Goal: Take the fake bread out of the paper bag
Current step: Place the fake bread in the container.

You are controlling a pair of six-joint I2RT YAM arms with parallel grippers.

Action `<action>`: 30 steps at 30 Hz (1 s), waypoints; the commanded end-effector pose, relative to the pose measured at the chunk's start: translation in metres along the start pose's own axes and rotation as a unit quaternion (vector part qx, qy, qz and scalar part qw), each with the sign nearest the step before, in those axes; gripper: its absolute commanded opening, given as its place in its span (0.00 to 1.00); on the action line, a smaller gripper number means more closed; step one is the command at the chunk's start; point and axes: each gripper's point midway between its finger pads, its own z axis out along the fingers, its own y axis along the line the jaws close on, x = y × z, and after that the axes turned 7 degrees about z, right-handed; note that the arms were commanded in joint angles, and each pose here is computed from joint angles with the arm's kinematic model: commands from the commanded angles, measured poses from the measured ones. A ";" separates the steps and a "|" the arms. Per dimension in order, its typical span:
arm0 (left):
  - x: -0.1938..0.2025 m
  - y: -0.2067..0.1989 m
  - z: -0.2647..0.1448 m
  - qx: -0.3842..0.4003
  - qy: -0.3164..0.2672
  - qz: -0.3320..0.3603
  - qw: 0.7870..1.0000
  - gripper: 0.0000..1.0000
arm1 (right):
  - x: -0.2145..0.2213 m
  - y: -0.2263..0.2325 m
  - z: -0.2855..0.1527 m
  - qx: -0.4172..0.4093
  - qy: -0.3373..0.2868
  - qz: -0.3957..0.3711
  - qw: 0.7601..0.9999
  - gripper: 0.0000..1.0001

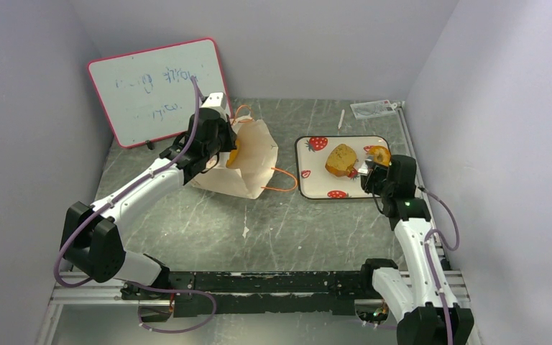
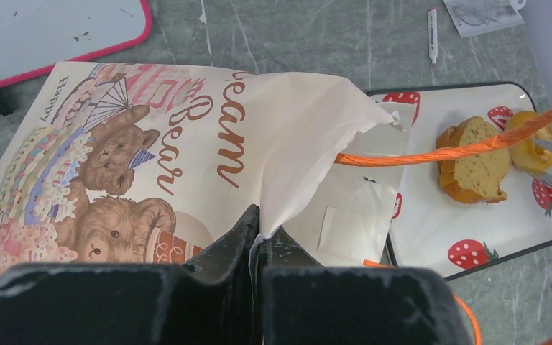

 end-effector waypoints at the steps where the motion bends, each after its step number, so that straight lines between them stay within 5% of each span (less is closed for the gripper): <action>1: -0.012 -0.003 -0.006 0.016 -0.022 0.000 1.000 0.07 | 0.000 0.017 -0.014 -0.030 -0.002 -0.027 0.999 0.39; 15: 0.002 -0.002 -0.008 0.036 -0.008 0.017 0.999 0.07 | 0.013 0.012 -0.060 -0.051 0.043 -0.232 0.970 0.33; 30: 0.017 -0.012 -0.009 0.087 0.008 0.058 0.994 0.07 | 0.044 -0.008 -0.101 -0.064 0.175 -0.495 0.848 0.27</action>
